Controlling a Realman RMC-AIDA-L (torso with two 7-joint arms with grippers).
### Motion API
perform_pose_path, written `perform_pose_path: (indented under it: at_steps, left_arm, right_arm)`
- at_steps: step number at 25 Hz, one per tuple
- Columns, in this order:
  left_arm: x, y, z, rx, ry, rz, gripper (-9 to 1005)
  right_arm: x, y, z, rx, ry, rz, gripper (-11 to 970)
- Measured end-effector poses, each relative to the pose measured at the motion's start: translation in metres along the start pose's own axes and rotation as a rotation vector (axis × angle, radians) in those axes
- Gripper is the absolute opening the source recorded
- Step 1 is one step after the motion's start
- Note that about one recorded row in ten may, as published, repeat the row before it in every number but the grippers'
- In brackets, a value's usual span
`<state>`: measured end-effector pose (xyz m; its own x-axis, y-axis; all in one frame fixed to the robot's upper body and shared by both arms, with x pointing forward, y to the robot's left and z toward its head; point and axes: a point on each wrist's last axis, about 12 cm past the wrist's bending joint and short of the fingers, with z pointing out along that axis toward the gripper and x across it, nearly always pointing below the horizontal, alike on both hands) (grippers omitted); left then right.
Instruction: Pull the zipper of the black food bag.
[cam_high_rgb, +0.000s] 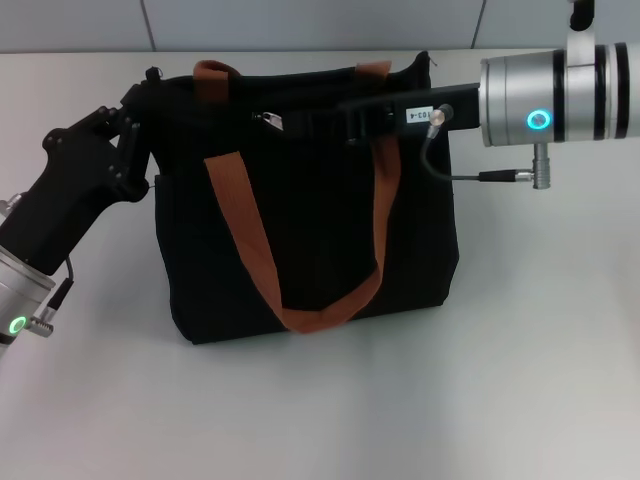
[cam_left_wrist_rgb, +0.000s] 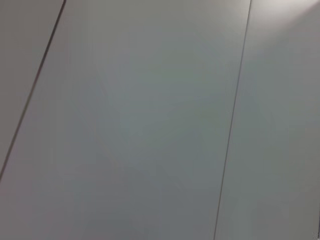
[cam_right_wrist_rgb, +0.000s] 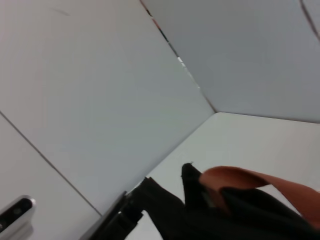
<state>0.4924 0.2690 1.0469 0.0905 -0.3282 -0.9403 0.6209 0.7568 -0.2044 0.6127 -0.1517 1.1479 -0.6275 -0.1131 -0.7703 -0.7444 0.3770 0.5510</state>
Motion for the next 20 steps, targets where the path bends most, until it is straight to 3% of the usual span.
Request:
perform_pose_path:
  at_steps: [20]
  left_arm:
    - [-0.001, 0.004, -0.003, -0.034, -0.011, 0.003, 51]
  right_arm:
    - [0.005, -0.013, -0.027, 0.051, -0.045, 0.050, -1]
